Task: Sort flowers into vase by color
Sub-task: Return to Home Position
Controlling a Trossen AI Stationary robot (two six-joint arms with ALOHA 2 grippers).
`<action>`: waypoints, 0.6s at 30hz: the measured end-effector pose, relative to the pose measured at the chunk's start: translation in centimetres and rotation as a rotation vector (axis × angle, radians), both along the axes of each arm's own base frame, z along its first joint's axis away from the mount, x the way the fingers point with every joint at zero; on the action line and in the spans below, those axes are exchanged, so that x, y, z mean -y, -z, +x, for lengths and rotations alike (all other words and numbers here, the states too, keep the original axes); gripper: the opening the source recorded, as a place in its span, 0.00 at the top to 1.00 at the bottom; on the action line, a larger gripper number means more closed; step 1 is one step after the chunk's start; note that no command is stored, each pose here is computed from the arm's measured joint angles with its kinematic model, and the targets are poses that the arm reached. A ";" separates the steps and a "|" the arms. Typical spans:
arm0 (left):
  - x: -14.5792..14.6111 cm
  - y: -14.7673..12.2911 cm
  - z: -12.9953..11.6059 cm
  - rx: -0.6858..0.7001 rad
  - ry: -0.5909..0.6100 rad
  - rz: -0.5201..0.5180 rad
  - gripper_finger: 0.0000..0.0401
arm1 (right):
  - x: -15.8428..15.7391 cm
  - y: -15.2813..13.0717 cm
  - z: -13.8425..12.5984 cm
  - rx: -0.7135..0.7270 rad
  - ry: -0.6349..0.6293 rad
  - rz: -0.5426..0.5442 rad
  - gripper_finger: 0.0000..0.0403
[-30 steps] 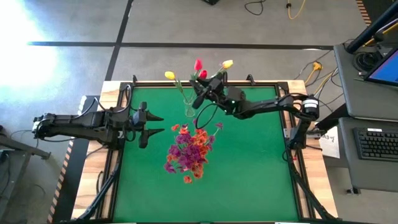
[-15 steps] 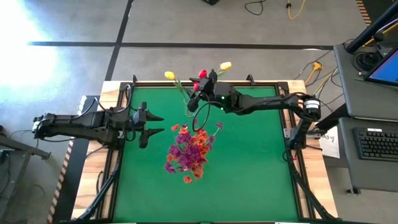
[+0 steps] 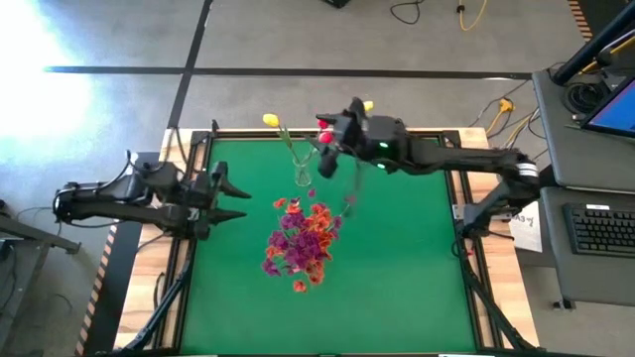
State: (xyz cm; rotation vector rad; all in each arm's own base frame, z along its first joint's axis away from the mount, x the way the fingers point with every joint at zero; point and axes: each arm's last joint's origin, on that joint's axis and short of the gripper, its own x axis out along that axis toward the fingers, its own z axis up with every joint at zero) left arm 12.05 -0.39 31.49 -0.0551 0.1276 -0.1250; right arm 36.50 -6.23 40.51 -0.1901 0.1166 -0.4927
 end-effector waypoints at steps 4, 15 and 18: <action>0.3 0.3 -1.4 0.077 0.041 -0.009 0.50 | -4.0 -2.4 -3.0 -0.006 -0.107 -0.039 0.37; 0.3 2.8 -4.9 0.217 0.050 -0.031 0.50 | -13.9 -2.8 -10.7 0.067 -0.370 -0.019 0.39; 0.3 4.1 -4.9 0.257 0.051 -0.068 0.50 | -16.0 -1.1 -12.2 0.051 -0.372 -0.028 0.39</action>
